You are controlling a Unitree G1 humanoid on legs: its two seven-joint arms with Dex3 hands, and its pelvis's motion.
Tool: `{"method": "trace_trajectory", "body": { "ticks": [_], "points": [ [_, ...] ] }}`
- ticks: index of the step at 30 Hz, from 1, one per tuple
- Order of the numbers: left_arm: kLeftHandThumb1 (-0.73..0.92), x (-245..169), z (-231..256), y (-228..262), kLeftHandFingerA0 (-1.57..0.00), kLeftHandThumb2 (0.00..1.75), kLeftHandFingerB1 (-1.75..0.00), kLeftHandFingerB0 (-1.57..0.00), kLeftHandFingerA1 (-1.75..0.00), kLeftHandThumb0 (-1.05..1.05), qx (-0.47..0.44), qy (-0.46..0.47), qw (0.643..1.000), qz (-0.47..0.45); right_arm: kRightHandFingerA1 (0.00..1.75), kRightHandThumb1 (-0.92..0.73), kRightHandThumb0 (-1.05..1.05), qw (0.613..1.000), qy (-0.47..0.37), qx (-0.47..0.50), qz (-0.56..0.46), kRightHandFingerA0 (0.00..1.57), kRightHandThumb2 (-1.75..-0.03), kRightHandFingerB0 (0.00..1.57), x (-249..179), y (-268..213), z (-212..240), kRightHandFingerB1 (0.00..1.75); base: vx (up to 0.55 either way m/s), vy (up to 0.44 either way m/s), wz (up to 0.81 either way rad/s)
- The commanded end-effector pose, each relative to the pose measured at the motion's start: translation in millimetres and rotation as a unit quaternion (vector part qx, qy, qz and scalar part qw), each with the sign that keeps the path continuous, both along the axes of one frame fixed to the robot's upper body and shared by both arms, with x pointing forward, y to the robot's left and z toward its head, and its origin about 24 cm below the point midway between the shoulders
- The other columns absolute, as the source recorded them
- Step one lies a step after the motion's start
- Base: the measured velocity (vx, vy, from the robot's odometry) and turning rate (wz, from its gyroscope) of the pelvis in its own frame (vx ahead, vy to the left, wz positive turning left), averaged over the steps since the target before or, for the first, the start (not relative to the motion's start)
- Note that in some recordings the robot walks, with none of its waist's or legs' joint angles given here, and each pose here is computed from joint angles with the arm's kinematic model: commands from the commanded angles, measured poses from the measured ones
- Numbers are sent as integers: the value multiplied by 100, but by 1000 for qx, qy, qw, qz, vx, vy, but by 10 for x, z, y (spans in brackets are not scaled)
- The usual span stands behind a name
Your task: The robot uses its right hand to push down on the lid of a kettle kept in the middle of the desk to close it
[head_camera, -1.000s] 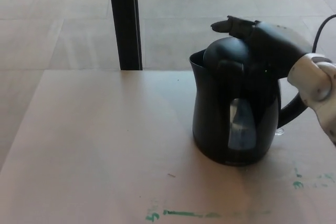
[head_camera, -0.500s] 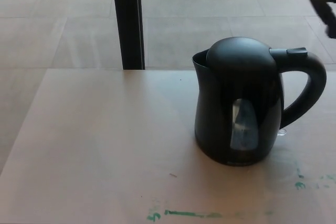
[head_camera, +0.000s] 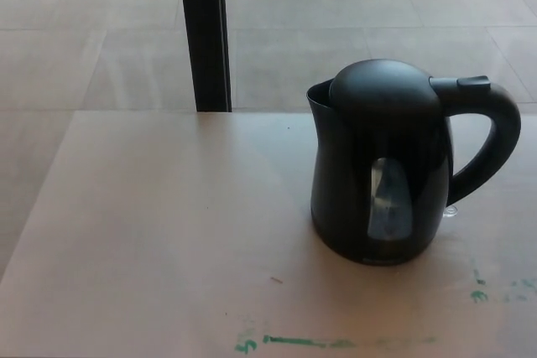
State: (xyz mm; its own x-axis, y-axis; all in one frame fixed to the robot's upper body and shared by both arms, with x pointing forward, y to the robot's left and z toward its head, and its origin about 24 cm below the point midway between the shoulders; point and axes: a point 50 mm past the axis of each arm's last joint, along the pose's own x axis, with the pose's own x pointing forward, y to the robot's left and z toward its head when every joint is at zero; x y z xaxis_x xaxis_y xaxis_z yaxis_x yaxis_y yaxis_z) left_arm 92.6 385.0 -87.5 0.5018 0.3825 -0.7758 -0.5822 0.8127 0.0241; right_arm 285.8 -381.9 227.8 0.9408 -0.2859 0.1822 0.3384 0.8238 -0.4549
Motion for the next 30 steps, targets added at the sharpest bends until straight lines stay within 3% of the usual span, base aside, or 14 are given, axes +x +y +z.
{"method": "trace_trajectory", "body": {
  "ticks": [1,5,6,9,13,15,17,18,20,22,24,25,27,30],
  "points": [
    [78,-73,38,71,-43,117,-51,-32,-58,-83,17,4,1000,-1,65,-92,-74,910,-72,285,-293,58,-74,43,-1757,-1171,-1325,53,0,0,0],
    [78,-63,47,75,-40,116,-52,-32,-57,-84,18,-1,1000,-4,72,-92,-79,890,-27,304,-339,62,-70,45,-2050,-1077,-1780,60,0,0,0],
    [92,-51,48,76,-50,76,-41,-37,-51,-87,16,-3,1000,4,76,-92,-77,886,-19,313,-343,56,-72,42,-2088,-1042,-1857,61,0,0,0],
    [78,-45,39,65,-40,115,-51,-31,-57,-83,10,-3,1000,8,83,-91,-76,869,3,340,-360,43,-78,31,-2273,-907,-2153,65,0,0,0],
    [92,-48,33,58,-44,79,-41,-34,-48,-86,13,0,1000,2,94,-92,-76,830,16,392,-396,39,-75,28,-2516,-735,-2502,70,0,0,0],
    [77,-40,26,48,-43,116,-51,-32,-59,-83,13,1,1000,3,90,-91,-77,814,22,405,-416,43,-75,28,-2594,-691,-2589,67,0,0,0],
    [77,-43,30,54,-42,114,-52,-34,-58,-84,13,-1,1000,7,94,-92,-75,813,18,406,-418,46,-73,31,-2590,-675,-2606,69,0,0,0],
    [92,-52,33,62,-44,75,-41,-37,-49,-90,12,-3,1000,15,97,-92,-79,812,20,403,-421,49,-72,34,-2605,-643,-2636,71,0,0,0],
    [76,-59,39,75,-39,114,-51,-31,-57,-83,14,2,1000,17,99,-92,-80,803,39,409,-431,53,-73,35,-2659,-578,-2713,70,0,0,0],
    [92,-63,42,78,-45,76,-40,-38,-49,-88,19,6,1000,7,98,-92,-78,789,42,425,-442,51,-68,37,-2710,-550,-2764,71,0,0,0],
    [92,-74,27,64,-44,75,-40,-37,-48,-88,16,8,1000,8,97,-92,-78,774,35,444,-449,45,-69,34,-2739,-539,-2790,72,0,0,0],
    [76,-85,26,64,-39,114,-52,-32,-57,-83,19,9,1000,4,95,-92,-79,779,48,437,-447,42,-71,32,-2740,-526,-2802,72,0,0,0],
    [92,-110,25,69,-44,77,-41,-40,-47,-87,21,15,1000,0,97,-92,-78,781,57,436,-443,42,-71,31,-2736,-512,-2816,70,0,0,0],
    [84,-116,22,72,-44,82,-44,-37,-49,-93,24,21,999,3,99,-92,-75,778,54,442,-443,46,-70,34,-2712,-464,-2858,71,0,0,0]
  ]
}}
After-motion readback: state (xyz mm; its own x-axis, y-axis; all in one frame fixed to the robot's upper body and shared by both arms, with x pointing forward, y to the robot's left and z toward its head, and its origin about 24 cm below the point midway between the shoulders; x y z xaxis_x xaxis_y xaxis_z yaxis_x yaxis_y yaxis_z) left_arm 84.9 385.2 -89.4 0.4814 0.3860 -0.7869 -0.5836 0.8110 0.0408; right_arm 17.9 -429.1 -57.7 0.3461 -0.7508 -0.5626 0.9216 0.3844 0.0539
